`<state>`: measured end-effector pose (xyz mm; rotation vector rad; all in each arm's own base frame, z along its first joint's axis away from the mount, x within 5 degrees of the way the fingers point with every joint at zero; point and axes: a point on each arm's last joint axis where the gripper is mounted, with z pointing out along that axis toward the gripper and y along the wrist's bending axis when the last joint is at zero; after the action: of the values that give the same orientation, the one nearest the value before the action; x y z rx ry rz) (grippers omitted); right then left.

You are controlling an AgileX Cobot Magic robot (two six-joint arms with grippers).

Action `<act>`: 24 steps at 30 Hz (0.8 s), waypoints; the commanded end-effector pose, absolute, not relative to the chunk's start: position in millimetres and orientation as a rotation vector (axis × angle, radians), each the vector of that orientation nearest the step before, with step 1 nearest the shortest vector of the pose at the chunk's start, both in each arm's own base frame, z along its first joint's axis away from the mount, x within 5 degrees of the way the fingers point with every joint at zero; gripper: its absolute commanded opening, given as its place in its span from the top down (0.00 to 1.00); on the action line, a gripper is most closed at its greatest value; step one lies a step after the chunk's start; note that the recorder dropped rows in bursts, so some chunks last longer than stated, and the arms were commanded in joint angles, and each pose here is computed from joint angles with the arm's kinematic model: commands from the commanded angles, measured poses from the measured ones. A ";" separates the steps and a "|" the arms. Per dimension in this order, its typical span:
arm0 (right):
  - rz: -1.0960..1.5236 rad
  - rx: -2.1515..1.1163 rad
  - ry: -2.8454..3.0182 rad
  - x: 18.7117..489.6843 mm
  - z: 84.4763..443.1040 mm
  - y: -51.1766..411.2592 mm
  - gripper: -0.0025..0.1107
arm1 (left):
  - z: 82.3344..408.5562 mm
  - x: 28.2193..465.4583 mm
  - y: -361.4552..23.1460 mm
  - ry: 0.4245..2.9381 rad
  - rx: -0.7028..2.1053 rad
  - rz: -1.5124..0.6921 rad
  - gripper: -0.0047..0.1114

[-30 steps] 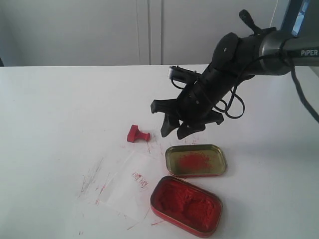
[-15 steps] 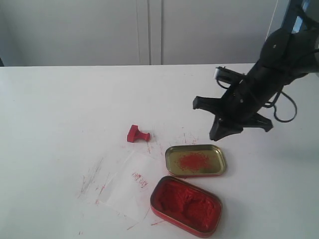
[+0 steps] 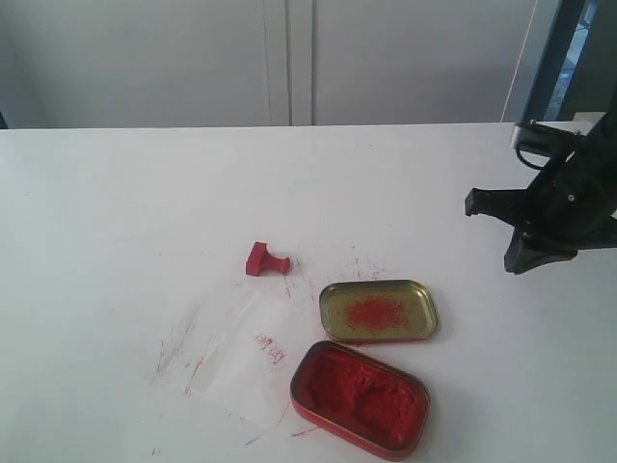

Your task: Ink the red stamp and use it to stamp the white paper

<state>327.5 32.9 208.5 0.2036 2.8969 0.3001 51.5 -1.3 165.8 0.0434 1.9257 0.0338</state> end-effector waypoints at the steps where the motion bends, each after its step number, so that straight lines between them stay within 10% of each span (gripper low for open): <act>1: 0.228 0.165 2.836 311.8 220.9 25.8 0.98 | 166.6 51.8 -1.1 1.930 0.043 0.037 0.96; 24: 0.174 0.024 2.254 184.7 302.2 16.3 0.98 | 166.6 51.8 -1.1 1.930 0.043 0.037 0.96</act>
<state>200.0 17.3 294.6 0.0320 2.3182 0.1711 51.5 -1.3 165.8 0.0434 1.9257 0.0338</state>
